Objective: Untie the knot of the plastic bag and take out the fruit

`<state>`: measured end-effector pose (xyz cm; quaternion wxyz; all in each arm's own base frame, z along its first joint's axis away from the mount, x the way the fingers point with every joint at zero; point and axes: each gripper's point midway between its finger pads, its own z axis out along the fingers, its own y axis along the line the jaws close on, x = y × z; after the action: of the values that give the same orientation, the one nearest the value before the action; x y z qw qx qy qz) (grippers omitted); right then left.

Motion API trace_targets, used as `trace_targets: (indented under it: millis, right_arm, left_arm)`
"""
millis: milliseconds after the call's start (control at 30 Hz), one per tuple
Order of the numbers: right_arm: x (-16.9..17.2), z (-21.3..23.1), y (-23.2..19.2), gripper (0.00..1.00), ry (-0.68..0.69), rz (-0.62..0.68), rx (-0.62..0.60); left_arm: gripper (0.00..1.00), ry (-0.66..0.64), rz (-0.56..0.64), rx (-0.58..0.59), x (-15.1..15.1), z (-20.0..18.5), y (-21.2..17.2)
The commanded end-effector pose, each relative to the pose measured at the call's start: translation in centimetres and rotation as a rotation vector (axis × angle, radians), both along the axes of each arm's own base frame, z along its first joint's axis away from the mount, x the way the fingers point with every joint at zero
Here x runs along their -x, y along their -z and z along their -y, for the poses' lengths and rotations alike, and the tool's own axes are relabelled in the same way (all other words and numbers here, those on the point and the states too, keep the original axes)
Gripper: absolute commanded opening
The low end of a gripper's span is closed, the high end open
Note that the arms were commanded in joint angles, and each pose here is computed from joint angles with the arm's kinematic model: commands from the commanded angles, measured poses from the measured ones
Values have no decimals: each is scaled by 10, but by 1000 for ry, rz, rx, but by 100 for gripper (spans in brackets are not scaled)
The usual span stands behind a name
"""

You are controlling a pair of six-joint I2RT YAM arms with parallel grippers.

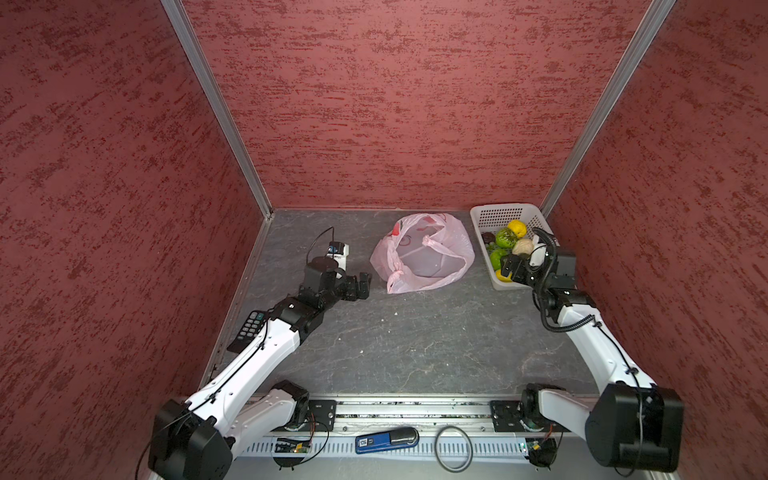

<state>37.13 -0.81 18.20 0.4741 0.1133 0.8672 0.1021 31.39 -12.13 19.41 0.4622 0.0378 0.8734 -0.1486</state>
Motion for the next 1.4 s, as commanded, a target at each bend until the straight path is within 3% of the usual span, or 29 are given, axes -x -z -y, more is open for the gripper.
trace_targets:
  millis: [0, 467, 667, 1367]
  right_arm:
    - [-17, 12, -11, 98, 28, 140, 105]
    - [-21, 22, 18, 98, 43, 384, 258]
    - [-16, 21, 26, 98, 55, 425, 243]
    - [-17, 19, 48, 99, 50, 445, 229]
  left_arm:
    - [100, -54, 115, -74, -12, -30, -1]
    - [100, -273, 309, -147, -45, -123, 27]
    - [100, -275, 375, -136, -63, -125, 35]
    - [100, -291, 332, -118, -85, -129, 79]
